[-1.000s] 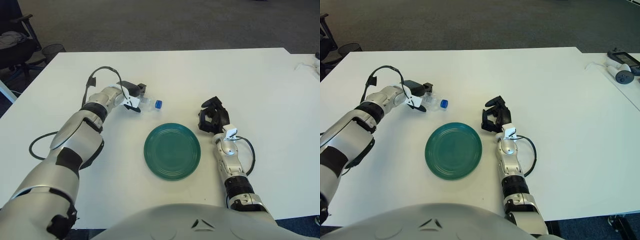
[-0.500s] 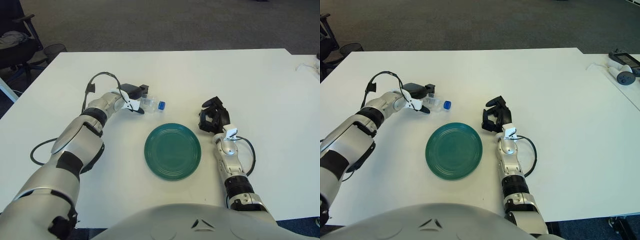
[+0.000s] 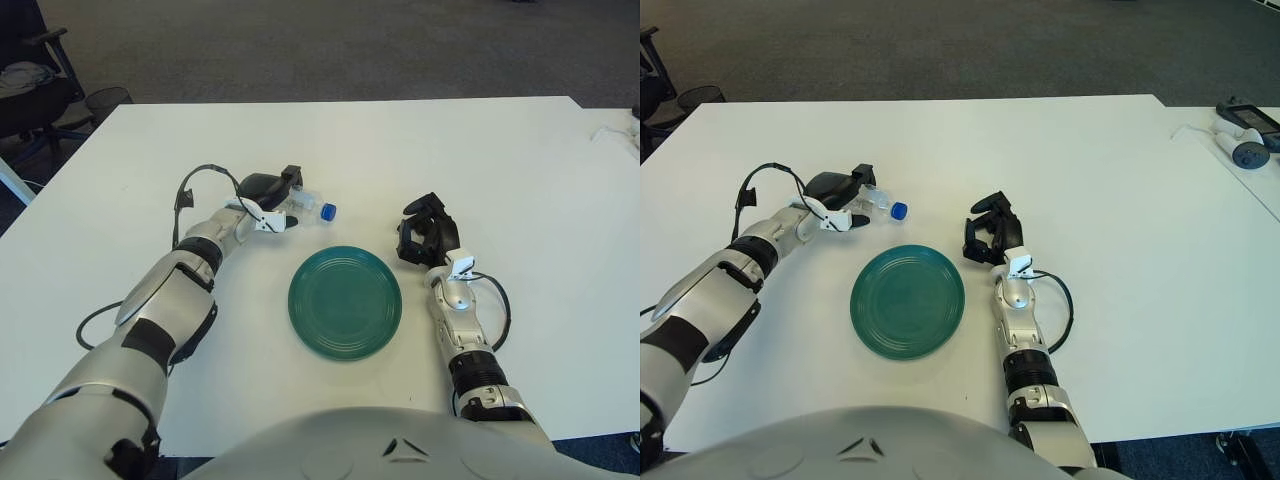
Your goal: Put the bottle into the plate.
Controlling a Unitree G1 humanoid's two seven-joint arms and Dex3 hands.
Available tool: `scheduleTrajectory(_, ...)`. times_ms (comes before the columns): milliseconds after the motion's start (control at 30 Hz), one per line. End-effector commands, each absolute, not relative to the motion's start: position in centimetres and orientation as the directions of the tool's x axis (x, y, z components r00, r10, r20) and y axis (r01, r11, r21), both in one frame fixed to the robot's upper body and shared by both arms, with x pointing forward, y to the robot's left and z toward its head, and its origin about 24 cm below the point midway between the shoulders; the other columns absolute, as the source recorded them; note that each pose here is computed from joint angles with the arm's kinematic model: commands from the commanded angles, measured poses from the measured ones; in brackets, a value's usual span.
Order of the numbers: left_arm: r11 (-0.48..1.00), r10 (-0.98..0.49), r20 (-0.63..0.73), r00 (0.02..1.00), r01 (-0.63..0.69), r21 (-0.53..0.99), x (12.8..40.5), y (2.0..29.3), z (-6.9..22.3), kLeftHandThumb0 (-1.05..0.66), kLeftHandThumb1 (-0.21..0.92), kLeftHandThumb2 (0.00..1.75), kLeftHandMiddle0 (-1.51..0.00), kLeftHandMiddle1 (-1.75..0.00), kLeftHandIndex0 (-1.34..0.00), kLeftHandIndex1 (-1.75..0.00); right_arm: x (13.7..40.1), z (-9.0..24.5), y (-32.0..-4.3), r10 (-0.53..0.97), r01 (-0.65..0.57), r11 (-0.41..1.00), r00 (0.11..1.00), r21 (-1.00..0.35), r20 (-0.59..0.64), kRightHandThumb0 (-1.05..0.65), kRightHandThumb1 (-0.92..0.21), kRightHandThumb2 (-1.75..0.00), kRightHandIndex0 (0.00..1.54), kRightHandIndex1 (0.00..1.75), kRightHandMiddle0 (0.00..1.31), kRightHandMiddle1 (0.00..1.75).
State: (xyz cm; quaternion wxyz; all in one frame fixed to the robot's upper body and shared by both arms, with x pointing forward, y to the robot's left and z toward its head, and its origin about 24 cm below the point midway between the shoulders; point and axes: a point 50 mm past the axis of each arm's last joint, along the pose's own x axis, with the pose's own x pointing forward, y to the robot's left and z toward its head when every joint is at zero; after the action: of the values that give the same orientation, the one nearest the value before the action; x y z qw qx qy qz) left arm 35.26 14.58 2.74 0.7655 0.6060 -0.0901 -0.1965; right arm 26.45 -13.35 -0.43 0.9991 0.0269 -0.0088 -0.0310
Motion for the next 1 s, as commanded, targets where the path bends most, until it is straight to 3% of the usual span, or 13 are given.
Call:
scheduleTrajectory(0,0.240,-0.398,-0.116,0.910,0.225,0.944,34.3,15.2,1.6,-0.45,0.42,1.19,-1.11,-1.75,-0.53,-1.75,24.7,-3.4,-13.5,-0.074,0.081,0.995,0.988,0.049,-0.136,0.00,-0.39,-1.24,0.45,1.75,0.44,1.74)
scheduleTrajectory(300,0.474,-0.441,0.128,0.888,0.109,0.874,34.8,15.3,5.0,-0.46,0.37,1.24,-1.15,-1.75,-0.57,-1.75,24.6,-3.4,-13.5,-0.073,0.080,0.996,0.987,0.047,-0.140,0.00,-0.39,-1.23,0.45,1.75,0.44,1.74)
scheduleTrajectory(433,0.604,-0.463,0.321,0.826,0.028,0.797,34.9,15.2,8.5,-0.46,0.37,1.24,-1.16,-1.75,-0.57,-1.75,24.6,-3.5,-13.4,-0.071,0.079,0.996,0.986,0.051,-0.153,0.00,-0.39,-1.24,0.45,1.75,0.44,1.74)
scheduleTrajectory(733,0.750,-0.462,0.527,0.713,-0.002,0.661,33.7,14.5,12.5,-0.45,0.37,1.24,-1.18,-1.75,-0.57,-1.75,24.6,-3.4,-13.4,-0.057,0.069,0.995,0.986,0.074,-0.157,-0.01,-0.39,-1.23,0.44,1.75,0.43,1.74)
scheduleTrajectory(967,0.800,-0.472,0.679,0.562,-0.049,0.597,31.5,13.6,16.1,-0.45,0.37,1.24,-1.18,-1.75,-0.56,-1.75,24.7,-3.5,-13.5,-0.051,0.063,0.996,0.986,0.070,-0.157,0.00,-0.41,-1.21,0.43,1.75,0.42,1.74)
